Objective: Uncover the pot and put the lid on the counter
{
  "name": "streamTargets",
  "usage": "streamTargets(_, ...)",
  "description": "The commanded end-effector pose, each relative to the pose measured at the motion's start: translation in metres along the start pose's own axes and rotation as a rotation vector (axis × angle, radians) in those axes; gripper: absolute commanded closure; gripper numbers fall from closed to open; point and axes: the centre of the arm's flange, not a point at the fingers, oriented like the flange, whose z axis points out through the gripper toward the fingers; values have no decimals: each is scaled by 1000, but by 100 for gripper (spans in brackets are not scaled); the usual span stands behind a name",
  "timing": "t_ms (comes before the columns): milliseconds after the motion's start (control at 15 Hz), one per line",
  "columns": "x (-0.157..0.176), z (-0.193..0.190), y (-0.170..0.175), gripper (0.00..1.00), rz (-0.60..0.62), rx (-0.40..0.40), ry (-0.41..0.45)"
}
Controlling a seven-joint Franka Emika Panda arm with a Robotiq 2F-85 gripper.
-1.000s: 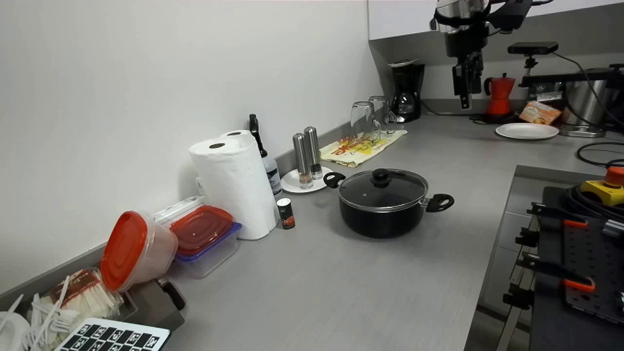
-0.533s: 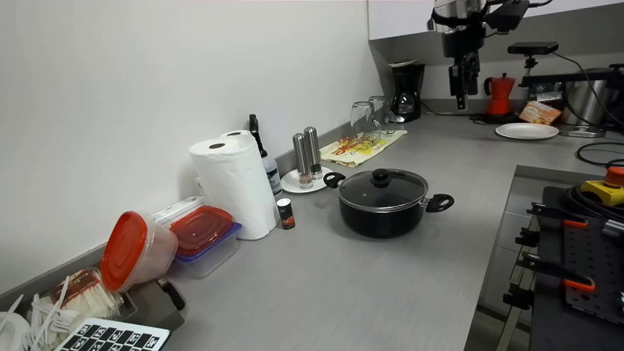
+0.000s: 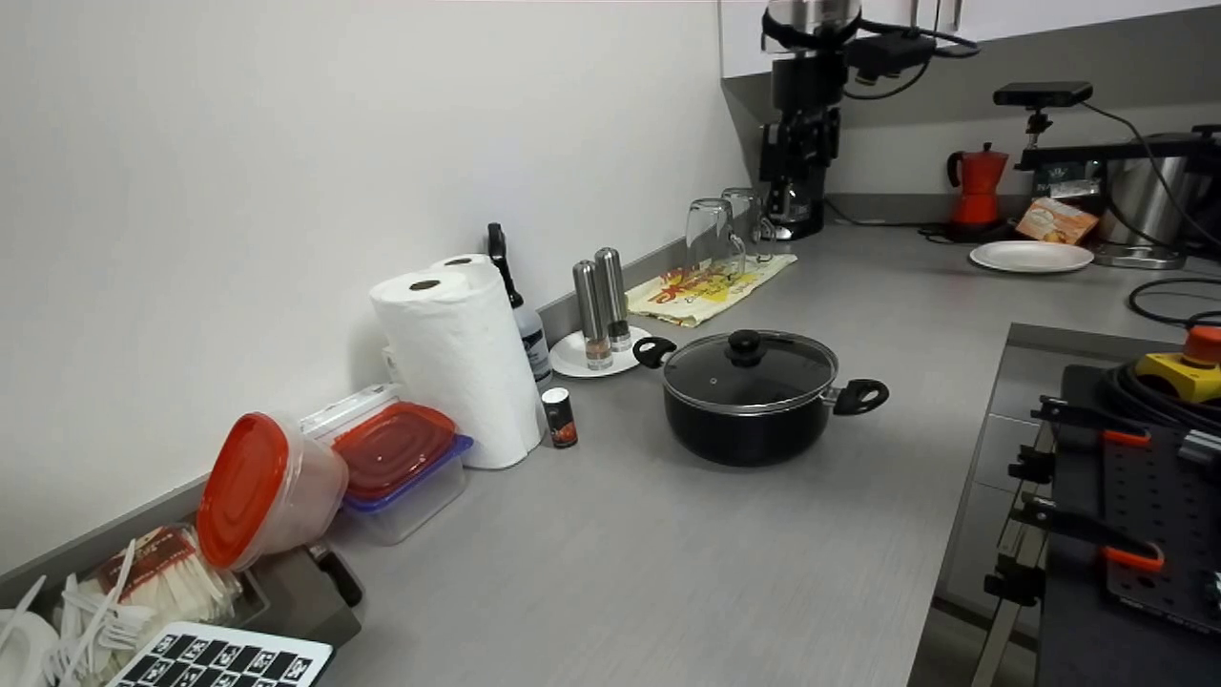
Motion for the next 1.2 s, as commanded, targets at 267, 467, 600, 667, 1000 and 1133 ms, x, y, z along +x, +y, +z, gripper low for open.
streamTargets(267,76,48,-29,0,78,0,32)
streamTargets(467,83,77,-32,0,88,-14,-14)
streamTargets(600,84,93,-34,0,93,-20,-40)
streamTargets(667,85,99,-35,0,93,-22,-52)
streamTargets(1000,85,126,-33,0,101,-34,-97)
streamTargets(1133,83,137,-30,0,106,-42,-116)
